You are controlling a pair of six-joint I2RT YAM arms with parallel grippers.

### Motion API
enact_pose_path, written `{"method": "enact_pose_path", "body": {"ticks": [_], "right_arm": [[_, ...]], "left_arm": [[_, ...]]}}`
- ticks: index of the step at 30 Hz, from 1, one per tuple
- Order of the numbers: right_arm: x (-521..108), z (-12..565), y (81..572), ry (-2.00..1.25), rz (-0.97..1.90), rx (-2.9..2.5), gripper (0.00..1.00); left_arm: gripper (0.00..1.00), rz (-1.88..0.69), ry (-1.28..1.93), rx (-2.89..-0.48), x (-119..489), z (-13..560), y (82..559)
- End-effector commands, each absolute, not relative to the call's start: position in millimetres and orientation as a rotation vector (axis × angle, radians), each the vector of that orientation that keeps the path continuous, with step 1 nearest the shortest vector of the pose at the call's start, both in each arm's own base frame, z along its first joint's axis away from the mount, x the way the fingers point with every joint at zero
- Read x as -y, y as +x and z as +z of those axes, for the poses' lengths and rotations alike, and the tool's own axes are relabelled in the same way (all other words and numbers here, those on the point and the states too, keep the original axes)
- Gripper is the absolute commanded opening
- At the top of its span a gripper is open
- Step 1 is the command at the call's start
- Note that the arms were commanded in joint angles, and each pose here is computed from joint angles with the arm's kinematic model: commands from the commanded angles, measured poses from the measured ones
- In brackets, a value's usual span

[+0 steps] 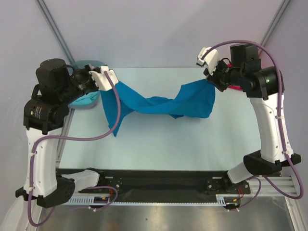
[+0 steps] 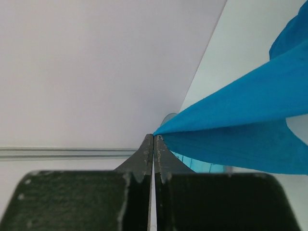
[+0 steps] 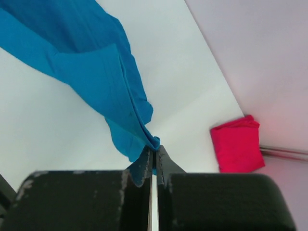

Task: Fold and stack the t-shirts
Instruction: Flatten the tshirt out

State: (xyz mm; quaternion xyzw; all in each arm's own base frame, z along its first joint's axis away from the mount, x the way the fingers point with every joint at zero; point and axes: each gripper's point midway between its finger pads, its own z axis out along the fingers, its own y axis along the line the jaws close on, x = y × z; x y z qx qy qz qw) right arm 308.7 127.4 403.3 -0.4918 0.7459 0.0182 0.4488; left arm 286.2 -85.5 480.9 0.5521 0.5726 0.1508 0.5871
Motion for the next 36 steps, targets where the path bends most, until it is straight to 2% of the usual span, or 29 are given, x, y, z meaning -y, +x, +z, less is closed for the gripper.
{"method": "enact_pose_path", "body": {"ticks": [1,3,4,6,7,8,10,12,13,16,19,20,21,23,25,27,33,34,36], "right_arm": [[-117,379,304,-1.212,0.054,-1.979,0.00],[-102,347,324,-1.203,-0.044,-2.025,0.00],[-96,357,355,-1.136,-0.138,-1.929,0.00],[-80,352,385,-1.060,-0.317,-1.862,0.00],[-66,344,415,-1.038,-0.437,-1.801,0.00],[-58,334,431,-1.022,-0.507,-1.791,0.00],[-37,324,473,-0.949,-0.580,-1.771,0.00],[-26,323,501,-0.903,-0.620,-1.753,0.00],[-17,314,529,-0.866,-0.683,-1.737,0.00],[-3,335,573,-0.784,-0.817,-1.610,0.00],[-1,326,619,-0.763,-0.927,-1.526,0.00],[-3,301,636,-0.786,-0.936,-1.536,0.00],[-3,310,645,-0.777,-0.963,-1.488,0.00],[-11,276,665,-0.823,-0.961,-1.496,0.00],[-23,266,677,-0.856,-0.960,-1.470,0.00],[-36,239,688,-0.896,-0.947,-1.474,0.00],[-65,201,703,-0.940,-0.947,-1.452,0.00],[-68,198,703,-0.943,-0.947,-1.450,0.04],[-72,194,702,-0.936,-0.954,-1.455,0.25]], "left_arm": [[0.00,0.321,1.311,-1.370,91,461,302],[0.00,0.349,1.365,-1.411,89,436,319],[0.00,0.335,1.412,-1.463,88,406,327],[0.00,0.420,1.376,-1.472,78,392,355],[0.01,0.422,1.412,-1.541,74,355,369],[0.00,0.497,1.351,-1.521,68,359,390],[0.00,0.535,1.343,-1.601,56,326,416],[0.00,0.597,1.259,-1.606,47,327,443],[0.00,0.602,1.259,-1.633,45,310,459],[0.00,0.743,1.165,-1.622,30,313,494],[0.00,0.861,1.091,-1.623,21,311,533],[0.00,0.881,1.069,-1.612,20,313,542],[0.00,0.903,1.101,-1.637,19,293,556],[0.00,1.000,1.071,-1.599,15,299,571],[0.00,1.066,1.040,-1.559,15,294,589],[0.00,1.124,1.087,-1.570,16,274,599],[0.00,1.326,1.038,-1.436,26,265,616],[0.00,1.353,1.033,-1.416,27,263,617],[0.00,1.414,1.030,-1.399,27,261,618]]}}
